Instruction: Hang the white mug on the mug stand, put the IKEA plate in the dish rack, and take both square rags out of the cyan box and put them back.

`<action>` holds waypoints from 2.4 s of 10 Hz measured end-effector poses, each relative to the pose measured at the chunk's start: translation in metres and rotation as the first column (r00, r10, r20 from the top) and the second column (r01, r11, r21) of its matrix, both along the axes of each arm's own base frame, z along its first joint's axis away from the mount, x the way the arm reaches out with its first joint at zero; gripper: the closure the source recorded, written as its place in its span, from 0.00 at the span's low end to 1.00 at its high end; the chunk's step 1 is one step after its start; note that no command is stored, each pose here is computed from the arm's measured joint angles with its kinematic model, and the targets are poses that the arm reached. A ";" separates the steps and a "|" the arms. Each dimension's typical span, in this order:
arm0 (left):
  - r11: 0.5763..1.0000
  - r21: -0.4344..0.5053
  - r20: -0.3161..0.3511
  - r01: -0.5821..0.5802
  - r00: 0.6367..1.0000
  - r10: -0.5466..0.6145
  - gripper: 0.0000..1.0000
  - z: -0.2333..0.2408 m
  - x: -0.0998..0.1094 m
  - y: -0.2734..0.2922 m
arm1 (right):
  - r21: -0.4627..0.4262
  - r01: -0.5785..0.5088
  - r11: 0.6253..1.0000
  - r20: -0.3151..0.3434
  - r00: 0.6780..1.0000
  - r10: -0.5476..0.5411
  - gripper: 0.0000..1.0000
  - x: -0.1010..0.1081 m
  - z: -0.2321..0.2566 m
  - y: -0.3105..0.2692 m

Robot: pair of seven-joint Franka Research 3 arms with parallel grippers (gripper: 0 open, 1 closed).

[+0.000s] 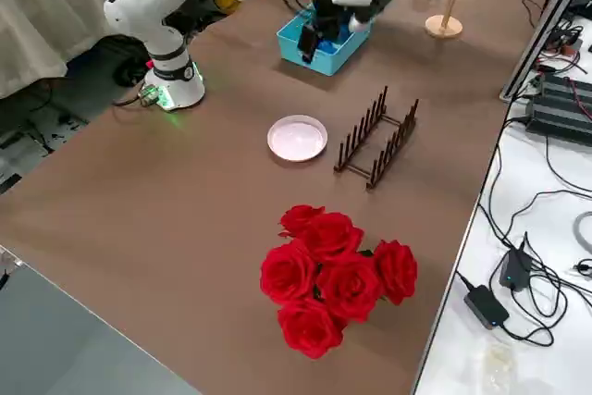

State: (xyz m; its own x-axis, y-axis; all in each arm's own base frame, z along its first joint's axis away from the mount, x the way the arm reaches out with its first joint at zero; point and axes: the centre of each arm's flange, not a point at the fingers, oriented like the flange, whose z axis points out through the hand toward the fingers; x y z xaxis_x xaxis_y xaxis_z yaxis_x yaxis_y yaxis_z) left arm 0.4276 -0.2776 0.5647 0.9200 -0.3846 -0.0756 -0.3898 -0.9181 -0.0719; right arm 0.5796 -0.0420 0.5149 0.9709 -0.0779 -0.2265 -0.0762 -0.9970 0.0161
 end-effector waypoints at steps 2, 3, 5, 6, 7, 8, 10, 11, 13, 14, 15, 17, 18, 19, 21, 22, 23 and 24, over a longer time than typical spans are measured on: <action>0.998 0.007 0.012 0.056 0.998 -0.056 0.00 -0.041 -0.035 -0.063 | 0.007 -0.046 0.999 0.032 0.998 0.046 0.03 -0.020 -0.047 -0.008; 0.997 -0.001 0.001 0.080 0.997 -0.080 0.00 -0.061 -0.044 -0.085 | 0.012 -0.071 0.997 0.047 0.996 0.070 0.03 -0.037 -0.072 -0.014; 0.998 0.000 -0.038 0.070 0.997 -0.070 0.00 -0.086 -0.040 -0.088 | 0.028 -0.123 0.992 0.062 0.991 0.121 0.03 -0.066 -0.122 -0.034; 1.000 -0.002 -0.056 0.001 0.998 -0.001 0.00 -0.092 -0.020 -0.062 | 0.030 -0.140 0.990 0.077 0.988 0.137 0.03 -0.076 -0.144 -0.042; 0.994 -0.026 -0.073 -0.105 0.992 0.103 0.00 -0.091 0.014 -0.014 | 0.026 -0.146 0.989 0.100 0.985 0.143 0.04 -0.083 -0.163 -0.045; 0.979 -0.055 -0.084 -0.198 0.978 0.193 0.00 -0.089 0.048 0.046 | 0.018 -0.150 0.988 0.127 0.981 0.147 0.04 -0.090 -0.181 -0.044; 0.943 -0.096 -0.058 -0.319 0.948 0.314 0.00 -0.086 0.085 0.130 | 0.014 -0.157 0.988 0.142 0.978 0.153 0.06 -0.097 -0.218 -0.043; 0.931 -0.106 -0.051 -0.348 0.937 0.345 0.00 -0.092 0.096 0.159 | 0.011 -0.158 0.987 0.148 0.977 0.154 0.06 -0.094 -0.237 -0.045; 0.917 -0.090 -0.027 -0.388 0.922 0.387 0.01 -0.129 0.119 0.204 | 0.005 -0.141 0.990 0.163 0.977 0.138 0.05 -0.090 -0.276 -0.056; 0.913 -0.081 -0.013 -0.401 0.916 0.401 0.01 -0.157 0.133 0.223 | 0.001 -0.132 0.991 0.173 0.976 0.129 0.05 -0.090 -0.292 -0.062; 0.904 -0.078 -0.008 -0.420 0.907 0.420 0.03 -0.186 0.145 0.240 | -0.003 -0.129 0.992 0.184 0.975 0.127 0.05 -0.089 -0.305 -0.064; 0.898 -0.060 -0.008 -0.436 0.900 0.437 0.06 -0.238 0.157 0.272 | -0.004 -0.133 0.991 0.187 0.973 0.131 0.05 -0.089 -0.318 -0.062; 0.900 -0.054 -0.002 -0.432 0.902 0.432 0.06 -0.257 0.156 0.290 | -0.004 -0.136 0.991 0.191 0.972 0.134 0.06 -0.088 -0.318 -0.061; 0.908 -0.045 -0.010 -0.418 0.909 0.418 0.07 -0.275 0.146 0.306 | -0.007 -0.141 0.990 0.199 0.970 0.139 0.08 -0.086 -0.318 -0.059; 0.928 -0.031 -0.059 -0.372 0.927 0.370 0.09 -0.299 0.122 0.322 | -0.008 -0.150 0.989 0.204 0.968 0.148 0.21 -0.085 -0.321 -0.054; 0.936 -0.028 -0.081 -0.350 0.934 0.347 0.11 -0.307 0.112 0.322 | -0.008 -0.151 0.988 0.204 0.967 0.150 0.27 -0.085 -0.322 -0.053; 0.942 -0.026 -0.098 -0.335 0.938 0.331 0.18 -0.314 0.106 0.321 | -0.008 -0.152 0.988 0.207 0.967 0.151 0.27 -0.085 -0.324 -0.053; 0.946 -0.027 -0.102 -0.322 0.943 0.318 0.25 -0.319 0.102 0.320 | -0.009 -0.154 0.988 0.208 0.966 0.153 0.29 -0.085 -0.326 -0.052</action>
State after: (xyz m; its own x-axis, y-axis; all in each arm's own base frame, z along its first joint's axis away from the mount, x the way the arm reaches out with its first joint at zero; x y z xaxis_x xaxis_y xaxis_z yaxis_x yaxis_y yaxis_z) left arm 0.5300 0.0429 0.2458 0.9844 -0.0759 -0.1588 -0.0780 -0.9969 -0.0073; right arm 0.4950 -0.0938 0.1893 0.9969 0.0767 -0.0187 0.0769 -0.9970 0.0085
